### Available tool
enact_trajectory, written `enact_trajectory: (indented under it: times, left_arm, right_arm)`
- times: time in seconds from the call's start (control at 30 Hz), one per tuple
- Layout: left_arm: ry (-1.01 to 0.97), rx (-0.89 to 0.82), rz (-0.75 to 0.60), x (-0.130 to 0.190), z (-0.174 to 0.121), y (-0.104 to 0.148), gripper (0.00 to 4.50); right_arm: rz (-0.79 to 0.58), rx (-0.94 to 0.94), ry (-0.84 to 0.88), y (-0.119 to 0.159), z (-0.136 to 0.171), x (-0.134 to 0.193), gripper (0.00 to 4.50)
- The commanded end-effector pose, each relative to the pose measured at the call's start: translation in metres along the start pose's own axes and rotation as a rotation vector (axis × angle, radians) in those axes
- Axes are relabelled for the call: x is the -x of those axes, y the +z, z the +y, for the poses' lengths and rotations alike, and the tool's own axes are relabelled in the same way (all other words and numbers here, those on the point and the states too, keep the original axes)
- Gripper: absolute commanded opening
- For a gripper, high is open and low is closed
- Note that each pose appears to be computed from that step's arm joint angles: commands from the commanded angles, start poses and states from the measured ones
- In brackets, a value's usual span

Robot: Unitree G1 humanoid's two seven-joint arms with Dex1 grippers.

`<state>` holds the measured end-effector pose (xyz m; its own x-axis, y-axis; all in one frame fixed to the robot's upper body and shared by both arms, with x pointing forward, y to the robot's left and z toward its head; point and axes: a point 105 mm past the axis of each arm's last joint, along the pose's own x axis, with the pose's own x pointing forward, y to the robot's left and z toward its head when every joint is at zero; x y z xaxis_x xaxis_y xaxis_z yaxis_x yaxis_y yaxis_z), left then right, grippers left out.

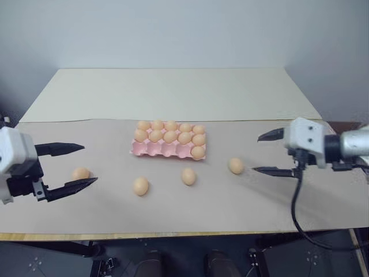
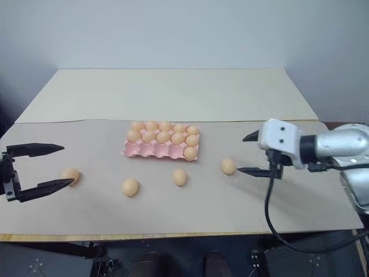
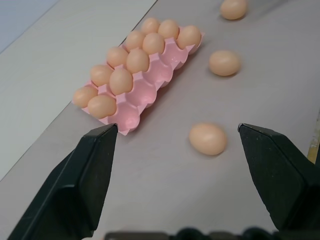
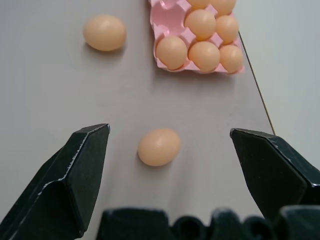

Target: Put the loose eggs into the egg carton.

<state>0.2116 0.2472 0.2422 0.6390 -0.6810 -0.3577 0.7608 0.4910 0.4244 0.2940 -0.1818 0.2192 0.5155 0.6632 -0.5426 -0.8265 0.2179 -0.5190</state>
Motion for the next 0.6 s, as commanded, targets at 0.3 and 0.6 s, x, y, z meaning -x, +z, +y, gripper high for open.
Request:
enact_trajectory:
  times: [0.3,0.6]
  left_arm:
    - [-0.046,-0.036,-0.02,-0.009,-0.005,0.006,4.19]
    - [-0.047,-0.035,-0.002,-0.007,-0.005,0.004,4.21]
  right_arm:
    - [0.221,-0.206,-0.107,-0.047,-0.009,-0.066,4.5]
    - [0.24,-0.228,-0.095,-0.06,-0.001,-0.076,4.12]
